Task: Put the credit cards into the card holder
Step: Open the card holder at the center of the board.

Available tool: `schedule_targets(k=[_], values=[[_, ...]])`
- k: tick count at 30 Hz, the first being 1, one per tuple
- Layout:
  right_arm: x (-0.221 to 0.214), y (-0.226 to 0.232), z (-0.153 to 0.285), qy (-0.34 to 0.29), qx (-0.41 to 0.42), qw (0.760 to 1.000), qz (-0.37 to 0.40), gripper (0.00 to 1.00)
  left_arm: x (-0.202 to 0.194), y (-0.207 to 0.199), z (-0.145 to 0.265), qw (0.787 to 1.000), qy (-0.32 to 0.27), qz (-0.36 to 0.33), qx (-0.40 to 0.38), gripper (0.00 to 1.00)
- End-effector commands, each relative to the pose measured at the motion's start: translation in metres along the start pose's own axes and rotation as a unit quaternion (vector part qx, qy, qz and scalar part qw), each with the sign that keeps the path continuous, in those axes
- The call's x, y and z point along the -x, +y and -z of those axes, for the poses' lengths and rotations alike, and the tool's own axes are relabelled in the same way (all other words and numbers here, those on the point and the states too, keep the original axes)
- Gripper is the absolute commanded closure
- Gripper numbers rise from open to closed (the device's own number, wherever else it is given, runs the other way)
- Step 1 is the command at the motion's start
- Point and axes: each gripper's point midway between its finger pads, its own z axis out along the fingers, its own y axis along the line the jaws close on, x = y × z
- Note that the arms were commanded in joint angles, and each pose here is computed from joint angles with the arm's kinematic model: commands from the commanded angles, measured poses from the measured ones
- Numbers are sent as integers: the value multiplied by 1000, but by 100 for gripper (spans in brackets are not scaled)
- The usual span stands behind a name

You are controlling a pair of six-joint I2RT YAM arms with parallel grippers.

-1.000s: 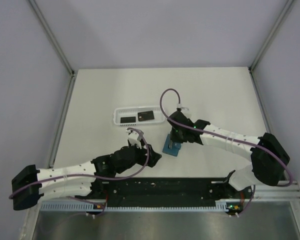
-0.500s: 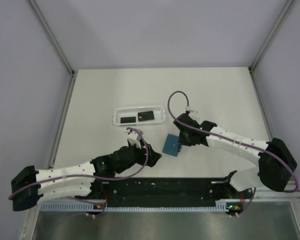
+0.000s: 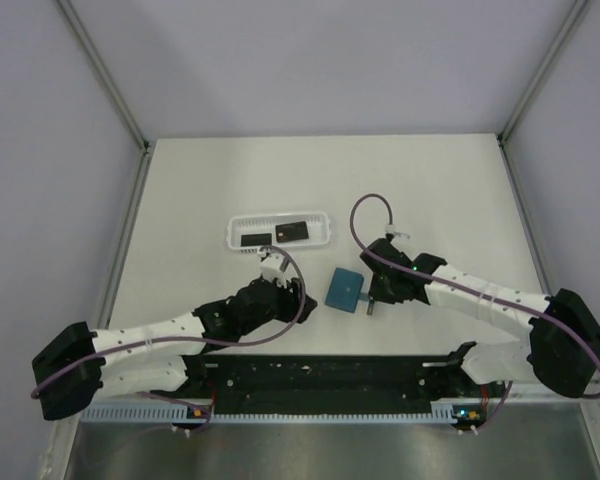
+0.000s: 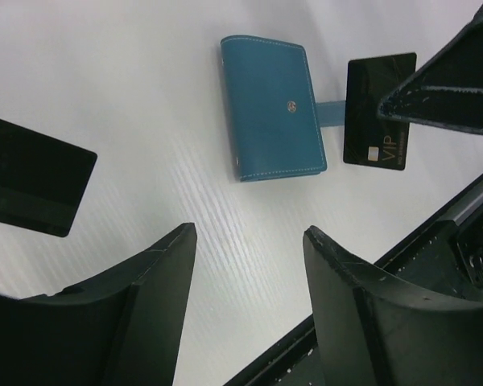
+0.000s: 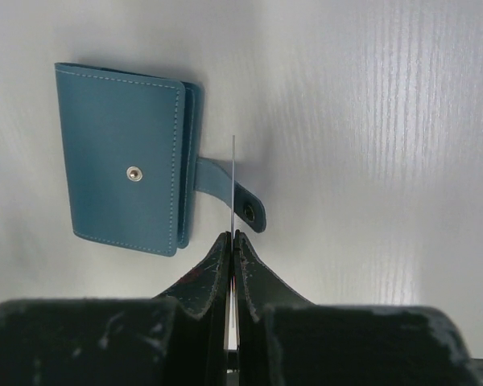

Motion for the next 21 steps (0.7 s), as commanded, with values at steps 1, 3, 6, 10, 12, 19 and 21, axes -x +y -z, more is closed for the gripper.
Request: schedule_targets(k=[1,3,6,10,12,19,21], values=[[6,0,0,-13,34,999,-31,100,28,-29,-5,999,-17,-12,-49,49],[5,-2,-1,-7,44,998,-42,100,31,-39,-7,997,-10,-37,-69,79],[4,-5,-3,-1,51,998,-49,100,28,-52,-12,992,13,-79,-95,100],[2,-6,-3,4,52,998,-46,100,17,-74,-21,985,59,-91,-138,100],[1,-6,-4,7,55,997,-45,100,11,-80,-29,981,76,-90,-152,100],[-9,-16,-12,11,55,998,-34,100,1,-97,-62,975,115,-104,-160,100],[-12,-19,-13,10,57,998,-38,100,-1,-101,-73,974,123,-111,-157,100]])
